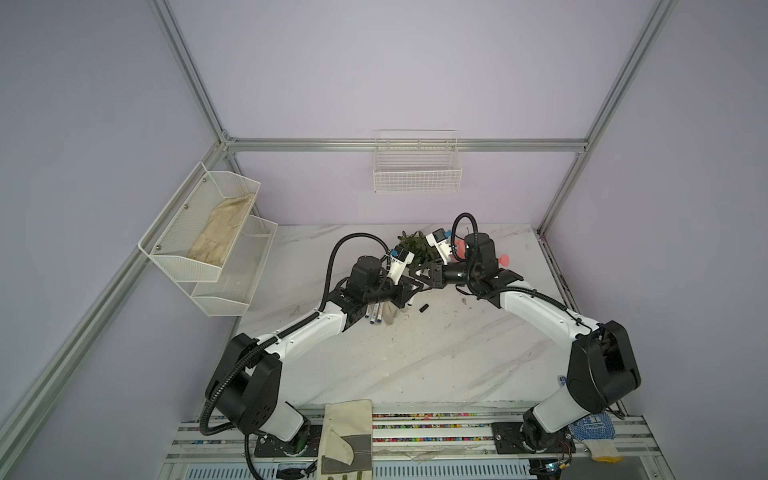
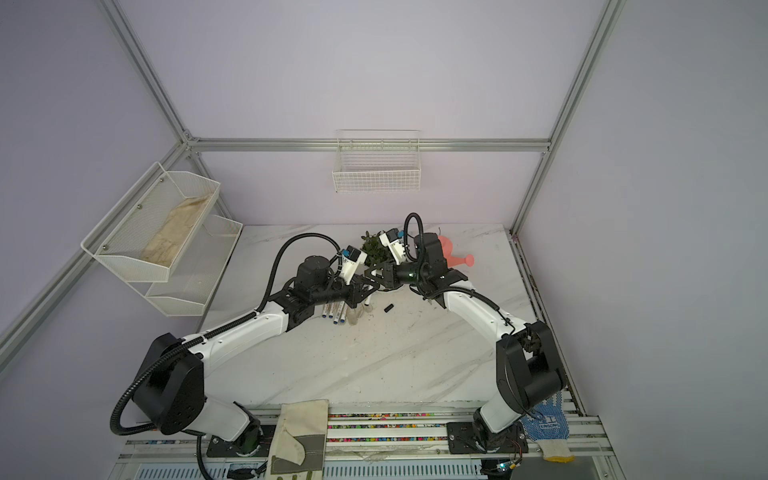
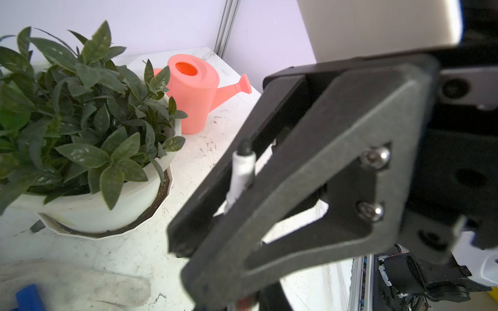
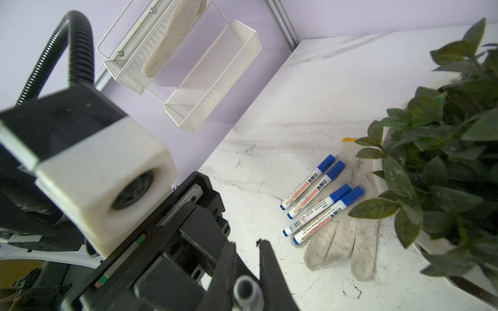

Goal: Insert the pens into the pen caps
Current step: 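Open the right gripper and lower it to the small black cap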

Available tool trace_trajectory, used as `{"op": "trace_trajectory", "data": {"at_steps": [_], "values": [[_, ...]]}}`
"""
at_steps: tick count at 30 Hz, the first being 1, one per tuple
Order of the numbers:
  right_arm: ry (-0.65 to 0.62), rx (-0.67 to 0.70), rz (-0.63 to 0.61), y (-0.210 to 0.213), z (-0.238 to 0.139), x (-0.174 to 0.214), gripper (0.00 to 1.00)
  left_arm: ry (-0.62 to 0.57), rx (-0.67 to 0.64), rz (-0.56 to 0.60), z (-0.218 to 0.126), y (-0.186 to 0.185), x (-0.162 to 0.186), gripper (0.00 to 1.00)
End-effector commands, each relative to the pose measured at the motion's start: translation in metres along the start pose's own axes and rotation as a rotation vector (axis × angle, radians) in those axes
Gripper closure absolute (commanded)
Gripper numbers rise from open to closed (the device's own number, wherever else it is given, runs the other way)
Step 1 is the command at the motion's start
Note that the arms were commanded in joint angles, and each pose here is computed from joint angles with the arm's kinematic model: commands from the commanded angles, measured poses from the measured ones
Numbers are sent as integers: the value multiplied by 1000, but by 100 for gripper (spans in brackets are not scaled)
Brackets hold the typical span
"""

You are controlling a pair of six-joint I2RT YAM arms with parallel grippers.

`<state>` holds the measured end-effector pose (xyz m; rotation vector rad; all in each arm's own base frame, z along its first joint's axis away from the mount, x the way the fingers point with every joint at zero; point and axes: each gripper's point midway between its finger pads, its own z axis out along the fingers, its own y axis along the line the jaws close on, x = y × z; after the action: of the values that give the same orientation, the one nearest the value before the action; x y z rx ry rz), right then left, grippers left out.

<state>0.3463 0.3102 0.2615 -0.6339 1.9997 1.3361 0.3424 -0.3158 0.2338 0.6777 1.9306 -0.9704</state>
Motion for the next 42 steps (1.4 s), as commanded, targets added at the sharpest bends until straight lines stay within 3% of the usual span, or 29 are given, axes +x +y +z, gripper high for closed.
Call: {"op": "trace_trajectory", "data": {"at_steps": [1, 3, 5, 9, 13, 19, 28, 42], "values": [[-9, 31, 11, 1, -6, -2, 84, -91, 24, 53, -12, -16, -42, 100], [15, 106, 11, -12, -9, 5, 66, -84, -33, 34, -12, -5, -36, 100], [63, 175, 4, -23, -13, 19, 58, -97, -159, -7, -16, 20, -30, 100], [146, 293, 39, -44, -23, 52, 55, -163, -457, -104, -41, 73, -19, 100], [266, 407, 78, -66, -29, 93, 55, -267, -592, -133, -74, 89, -24, 100], [419, 584, 114, -110, -17, 135, 53, -281, -636, -144, -84, 97, -21, 100], [440, 719, 101, -144, 14, 141, 42, -273, -645, -140, -90, 97, -14, 100], [472, 906, 62, -181, 28, 149, 41, -250, -660, -115, -95, 98, -14, 100]]}}
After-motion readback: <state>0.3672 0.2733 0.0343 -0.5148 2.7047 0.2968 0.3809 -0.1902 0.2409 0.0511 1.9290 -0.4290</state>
